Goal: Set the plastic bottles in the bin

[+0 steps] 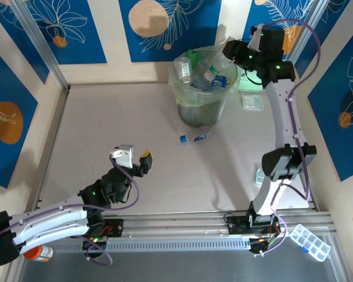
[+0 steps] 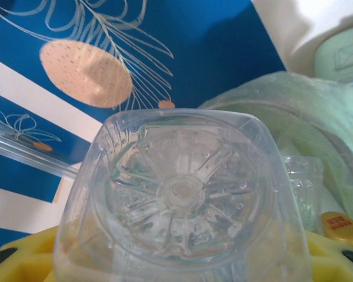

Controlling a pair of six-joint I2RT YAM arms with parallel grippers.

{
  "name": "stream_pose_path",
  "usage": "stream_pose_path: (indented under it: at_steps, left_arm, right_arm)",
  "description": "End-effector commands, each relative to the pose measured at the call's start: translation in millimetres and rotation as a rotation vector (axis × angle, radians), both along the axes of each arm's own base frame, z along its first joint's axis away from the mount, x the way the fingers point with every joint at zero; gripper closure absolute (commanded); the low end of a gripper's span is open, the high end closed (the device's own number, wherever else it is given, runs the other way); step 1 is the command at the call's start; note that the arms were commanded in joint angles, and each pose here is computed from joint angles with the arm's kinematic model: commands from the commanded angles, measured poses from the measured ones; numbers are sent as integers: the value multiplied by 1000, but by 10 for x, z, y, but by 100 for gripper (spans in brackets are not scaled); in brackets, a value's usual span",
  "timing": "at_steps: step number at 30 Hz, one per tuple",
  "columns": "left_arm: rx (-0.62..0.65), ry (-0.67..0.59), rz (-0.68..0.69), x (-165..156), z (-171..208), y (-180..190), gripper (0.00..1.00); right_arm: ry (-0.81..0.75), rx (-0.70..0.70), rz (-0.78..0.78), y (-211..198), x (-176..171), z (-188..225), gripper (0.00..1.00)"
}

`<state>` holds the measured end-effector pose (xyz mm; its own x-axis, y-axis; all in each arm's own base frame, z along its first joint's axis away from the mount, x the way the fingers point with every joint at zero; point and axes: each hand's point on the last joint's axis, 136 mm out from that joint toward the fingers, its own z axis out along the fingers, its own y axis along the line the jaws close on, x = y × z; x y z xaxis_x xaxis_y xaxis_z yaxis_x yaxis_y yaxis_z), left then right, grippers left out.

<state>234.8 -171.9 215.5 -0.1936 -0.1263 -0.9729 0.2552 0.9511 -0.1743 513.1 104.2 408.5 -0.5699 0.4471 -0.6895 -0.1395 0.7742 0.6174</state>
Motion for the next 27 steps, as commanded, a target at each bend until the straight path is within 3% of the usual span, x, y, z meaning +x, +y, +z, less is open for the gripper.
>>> stream_pose_path:
  at_steps: [1,10,14,27]
  left_arm:
    - [-34,-16,-9,10,95,-33,18]
    - [-35,-9,-26,6,92,-72,18]
    - [-37,-9,-26,5,91,-69,18]
    - [-14,-11,-19,27,72,-83,18]
  right_arm:
    - [95,10,88,200,-91,-197,70]
    - [164,-124,163,526,-81,-707,69]
    - [210,-171,186,592,-77,-949,63]
    - [192,-447,264,950,-56,-1235,52]
